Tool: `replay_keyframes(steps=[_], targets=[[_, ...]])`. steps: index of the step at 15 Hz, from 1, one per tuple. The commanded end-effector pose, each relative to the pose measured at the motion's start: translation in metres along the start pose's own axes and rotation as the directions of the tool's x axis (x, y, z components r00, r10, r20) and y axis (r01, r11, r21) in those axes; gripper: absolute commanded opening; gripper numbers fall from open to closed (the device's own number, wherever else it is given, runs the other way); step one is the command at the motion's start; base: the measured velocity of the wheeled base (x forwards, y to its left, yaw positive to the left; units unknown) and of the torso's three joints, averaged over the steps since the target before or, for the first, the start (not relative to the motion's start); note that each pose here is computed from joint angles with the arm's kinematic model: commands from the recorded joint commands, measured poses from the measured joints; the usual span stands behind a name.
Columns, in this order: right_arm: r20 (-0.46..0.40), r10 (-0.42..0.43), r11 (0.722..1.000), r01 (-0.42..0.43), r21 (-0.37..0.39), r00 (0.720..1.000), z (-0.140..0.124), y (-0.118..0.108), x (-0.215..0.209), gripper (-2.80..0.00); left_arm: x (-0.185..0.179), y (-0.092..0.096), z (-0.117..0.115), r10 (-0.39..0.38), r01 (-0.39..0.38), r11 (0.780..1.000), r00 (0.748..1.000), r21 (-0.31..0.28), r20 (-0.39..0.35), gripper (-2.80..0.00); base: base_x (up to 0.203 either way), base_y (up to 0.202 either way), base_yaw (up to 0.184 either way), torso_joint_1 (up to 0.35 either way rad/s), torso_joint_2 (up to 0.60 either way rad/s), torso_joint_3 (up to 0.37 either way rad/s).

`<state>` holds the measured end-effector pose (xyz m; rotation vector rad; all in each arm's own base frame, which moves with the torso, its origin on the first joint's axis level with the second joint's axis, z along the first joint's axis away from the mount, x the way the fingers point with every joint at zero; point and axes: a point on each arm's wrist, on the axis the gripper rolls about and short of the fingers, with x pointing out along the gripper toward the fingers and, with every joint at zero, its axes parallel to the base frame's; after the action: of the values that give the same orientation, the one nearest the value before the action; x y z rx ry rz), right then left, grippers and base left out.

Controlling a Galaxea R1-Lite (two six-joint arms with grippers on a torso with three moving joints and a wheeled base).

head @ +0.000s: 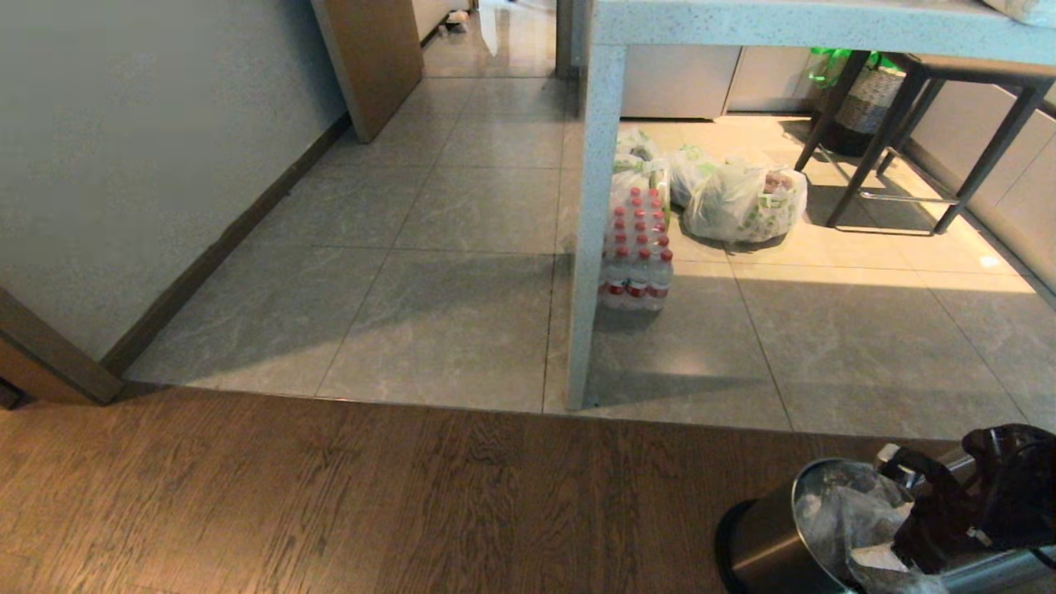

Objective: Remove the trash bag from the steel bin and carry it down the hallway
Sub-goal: Pick up the trash bag

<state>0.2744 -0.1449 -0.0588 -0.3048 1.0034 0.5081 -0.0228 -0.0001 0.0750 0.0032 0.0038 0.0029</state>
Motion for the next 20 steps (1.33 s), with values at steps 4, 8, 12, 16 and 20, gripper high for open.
replay_keyframes(steps=[4,8,12,16,20], targets=[[0.051,-0.086,0.994,0.089,-0.06,0.995,-0.002,-0.014,0.02,0.0,0.0,0.0,0.0,0.0,0.0,1.0,1.0,0.0,-0.002,-2.8,0.0,0.0,0.0,0.0,0.0,0.0],[0.062,-0.094,0.993,0.098,-0.066,0.994,-0.001,-0.016,0.02,0.0,0.0,0.0,-0.001,0.0,0.0,1.0,1.0,0.0,-0.003,-2.8,0.0,0.0,0.0,0.0,0.0,0.0],[0.075,-0.085,0.993,0.09,-0.07,0.994,0.0,-0.016,0.02,-2.8,0.0,0.0,0.0,0.0,0.0,1.0,1.0,0.0,-0.002,-2.8,0.0,0.0,0.0,0.0,0.0,0.0],[0.067,-0.076,0.995,0.08,-0.055,0.995,-0.001,-0.014,0.02,-2.8,0.0,0.0,0.0,0.0,0.0,1.0,1.0,0.0,-0.002,-2.8,0.0,0.0,0.0,0.0,0.0,0.0],[0.055,-0.059,0.998,0.057,0.039,0.997,0.003,-0.01,0.007,-2.8,0.0,0.0,0.0,0.0,0.0,1.0,1.0,0.0,-0.002,-2.8,0.0,0.0,0.0,0.0,0.0,0.0]])
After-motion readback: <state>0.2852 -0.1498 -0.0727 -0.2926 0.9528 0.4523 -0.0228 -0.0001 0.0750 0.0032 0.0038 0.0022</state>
